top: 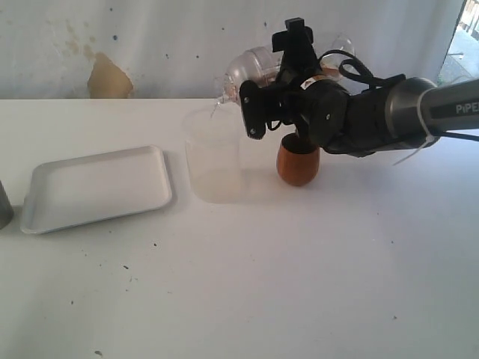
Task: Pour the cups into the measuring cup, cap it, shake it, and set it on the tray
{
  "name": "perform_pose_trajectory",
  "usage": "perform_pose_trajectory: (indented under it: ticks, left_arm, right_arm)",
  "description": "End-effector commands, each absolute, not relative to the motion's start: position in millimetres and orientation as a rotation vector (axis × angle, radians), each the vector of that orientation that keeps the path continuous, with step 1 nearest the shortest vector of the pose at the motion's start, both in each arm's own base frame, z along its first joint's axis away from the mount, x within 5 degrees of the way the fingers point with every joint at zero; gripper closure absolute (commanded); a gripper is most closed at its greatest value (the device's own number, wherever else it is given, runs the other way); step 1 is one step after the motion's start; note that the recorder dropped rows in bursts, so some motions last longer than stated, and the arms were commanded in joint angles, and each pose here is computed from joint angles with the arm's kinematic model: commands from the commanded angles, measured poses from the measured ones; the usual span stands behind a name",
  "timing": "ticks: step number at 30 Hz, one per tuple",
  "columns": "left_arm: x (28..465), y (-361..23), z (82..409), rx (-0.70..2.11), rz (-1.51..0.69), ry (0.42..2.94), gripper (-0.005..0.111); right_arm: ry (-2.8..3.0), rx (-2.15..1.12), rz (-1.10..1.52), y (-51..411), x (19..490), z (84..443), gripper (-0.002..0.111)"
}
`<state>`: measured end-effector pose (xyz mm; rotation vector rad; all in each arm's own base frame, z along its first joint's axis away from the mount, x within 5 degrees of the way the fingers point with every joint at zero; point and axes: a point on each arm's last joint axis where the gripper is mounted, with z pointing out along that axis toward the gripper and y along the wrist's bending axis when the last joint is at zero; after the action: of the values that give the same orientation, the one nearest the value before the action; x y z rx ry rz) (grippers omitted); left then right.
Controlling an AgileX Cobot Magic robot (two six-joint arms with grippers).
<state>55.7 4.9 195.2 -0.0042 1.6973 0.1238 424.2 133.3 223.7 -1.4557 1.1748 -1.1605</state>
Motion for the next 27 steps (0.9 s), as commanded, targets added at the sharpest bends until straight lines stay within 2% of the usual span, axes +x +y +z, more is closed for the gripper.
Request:
perform_pose_trajectory:
  ticks: [1,27]
  left_arm:
    - [55.7,4.7,194.8,0.003,0.124,1.687,0.107]
    - [55.7,4.7,194.8,0.003,0.124,1.687,0.107]
  right_arm:
    - [1.093,-1.387,-1.264,128.4,426.9,242.7,0.108]
    - [1.061,-1.41,-1.321,109.7,432.9,244.1,0.108]
